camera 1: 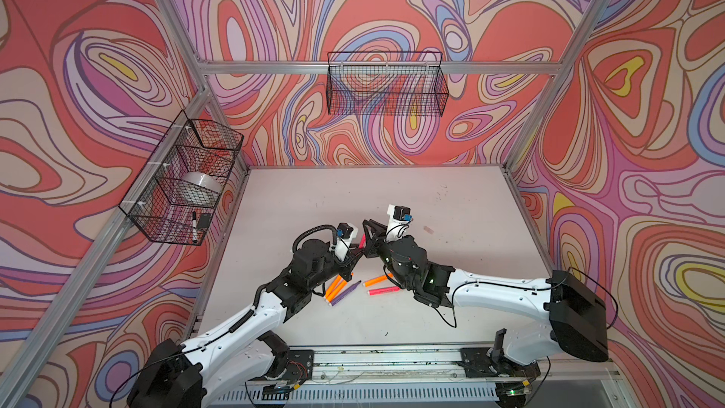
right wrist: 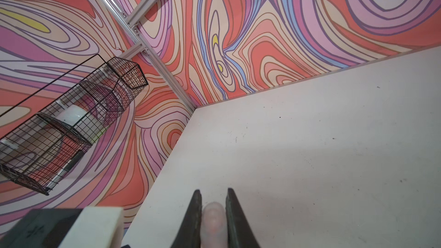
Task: Insert pens into pen caps
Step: Put on the pen cap to the pen, then place the pen at the center of the table.
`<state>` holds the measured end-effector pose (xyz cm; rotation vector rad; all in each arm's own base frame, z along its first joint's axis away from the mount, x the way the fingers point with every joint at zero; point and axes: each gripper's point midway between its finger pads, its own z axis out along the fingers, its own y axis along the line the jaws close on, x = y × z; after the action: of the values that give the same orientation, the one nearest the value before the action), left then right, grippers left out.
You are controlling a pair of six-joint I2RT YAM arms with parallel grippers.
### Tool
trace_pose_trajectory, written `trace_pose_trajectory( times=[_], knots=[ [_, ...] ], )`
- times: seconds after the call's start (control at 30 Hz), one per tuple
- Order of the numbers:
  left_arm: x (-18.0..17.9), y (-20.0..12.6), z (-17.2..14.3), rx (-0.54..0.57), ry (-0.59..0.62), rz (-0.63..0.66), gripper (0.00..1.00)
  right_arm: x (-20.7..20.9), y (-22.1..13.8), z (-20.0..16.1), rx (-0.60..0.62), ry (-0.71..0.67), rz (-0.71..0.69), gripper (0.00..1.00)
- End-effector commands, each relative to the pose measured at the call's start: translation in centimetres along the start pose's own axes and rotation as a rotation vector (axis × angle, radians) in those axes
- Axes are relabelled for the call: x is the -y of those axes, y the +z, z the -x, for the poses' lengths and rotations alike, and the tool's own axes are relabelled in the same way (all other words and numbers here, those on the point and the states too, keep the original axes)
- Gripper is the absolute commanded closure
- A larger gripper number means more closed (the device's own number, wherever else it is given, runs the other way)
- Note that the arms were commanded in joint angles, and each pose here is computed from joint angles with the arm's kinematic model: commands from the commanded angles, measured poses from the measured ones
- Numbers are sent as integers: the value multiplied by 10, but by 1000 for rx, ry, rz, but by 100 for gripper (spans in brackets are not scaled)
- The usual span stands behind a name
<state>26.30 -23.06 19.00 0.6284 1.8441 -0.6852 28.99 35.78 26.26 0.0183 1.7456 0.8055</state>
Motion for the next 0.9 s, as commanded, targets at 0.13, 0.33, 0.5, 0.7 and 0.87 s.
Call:
trace_pose_trajectory(
  times=[0.13,0.33,0.5,0.7,0.87],
  knots=[
    [6,-18,100,368,4,-66,100,-33,-26,-62,-244,-134,136,100],
    [4,-11,68,293,-31,-70,100,-44,-27,-34,-189,-180,129,69],
    [-10,-4,45,220,-76,-4,100,-46,-32,-10,-146,-208,108,23],
    [-64,7,-8,47,-211,259,100,-21,-44,-9,-136,-206,43,15],
    [-118,11,-38,-90,-395,396,100,15,-53,-19,-130,-205,-60,14]
  ],
)
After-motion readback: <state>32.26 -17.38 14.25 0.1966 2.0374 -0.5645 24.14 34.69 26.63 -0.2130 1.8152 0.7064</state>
